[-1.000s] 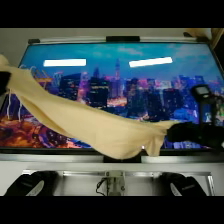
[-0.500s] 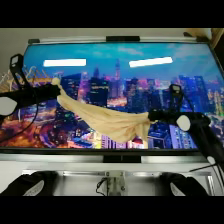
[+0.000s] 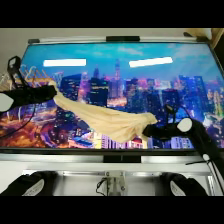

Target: Fold the shirts.

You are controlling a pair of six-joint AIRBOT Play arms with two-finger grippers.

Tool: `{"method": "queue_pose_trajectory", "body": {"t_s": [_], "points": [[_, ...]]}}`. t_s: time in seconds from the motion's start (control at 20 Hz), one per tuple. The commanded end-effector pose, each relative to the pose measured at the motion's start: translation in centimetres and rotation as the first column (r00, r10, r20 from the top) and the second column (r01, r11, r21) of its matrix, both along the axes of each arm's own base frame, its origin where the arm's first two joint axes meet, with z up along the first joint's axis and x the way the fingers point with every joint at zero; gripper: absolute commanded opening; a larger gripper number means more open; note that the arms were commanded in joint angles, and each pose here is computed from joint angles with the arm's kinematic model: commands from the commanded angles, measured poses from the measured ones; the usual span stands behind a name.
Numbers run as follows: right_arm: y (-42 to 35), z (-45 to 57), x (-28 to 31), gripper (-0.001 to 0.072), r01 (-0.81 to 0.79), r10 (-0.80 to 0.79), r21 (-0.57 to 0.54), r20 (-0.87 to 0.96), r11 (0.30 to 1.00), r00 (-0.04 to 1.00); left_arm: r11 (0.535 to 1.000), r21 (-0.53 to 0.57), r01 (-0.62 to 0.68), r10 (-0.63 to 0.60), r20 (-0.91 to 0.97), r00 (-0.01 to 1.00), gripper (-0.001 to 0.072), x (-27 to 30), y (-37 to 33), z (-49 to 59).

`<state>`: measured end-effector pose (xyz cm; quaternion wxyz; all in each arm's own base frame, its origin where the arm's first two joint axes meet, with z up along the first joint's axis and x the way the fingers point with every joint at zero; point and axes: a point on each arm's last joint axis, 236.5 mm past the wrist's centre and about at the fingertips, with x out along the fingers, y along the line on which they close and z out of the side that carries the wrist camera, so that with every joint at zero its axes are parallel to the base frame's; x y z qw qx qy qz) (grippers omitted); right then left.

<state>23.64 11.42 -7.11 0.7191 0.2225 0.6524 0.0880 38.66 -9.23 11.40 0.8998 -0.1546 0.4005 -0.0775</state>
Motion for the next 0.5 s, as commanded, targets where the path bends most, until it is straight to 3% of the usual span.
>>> {"method": "queue_pose_trajectory", "body": {"t_s": [0.0, 0.25, 0.4, 0.45], "points": [[1.1, -1.6, -1.2, 0.0672, 0.045, -0.043, 0.05, -0.032, 0.998, 0.999, 1.0, 0.005, 0.014, -0.013, -0.051, 0.999, 0.0036, -0.9, -0.1, -0.8], [1.3, -1.8, -0.4, 0.0671, 0.075, -0.074, 0.065, -0.025, 0.995, 0.997, 1.0, 0.004, 0.014, -0.013, -0.052, 0.999, 0.0036, -0.9, -0.1, -0.8], [3.3, -3.2, -0.9, 0.0668, 0.117, -0.097, 0.152, -0.135, 0.981, 0.986, 1.0, 0.004, 0.013, -0.013, -0.052, 0.999, 0.0036, -0.9, -0.2, -0.8], [4.0, -3.5, -0.9, 0.0619, 0.129, -0.101, 0.182, -0.156, 0.975, 0.983, 1.0, 0.004, 0.013, -0.013, -0.053, 0.999, 0.0036, -1.0, -0.2, -0.8]]}}
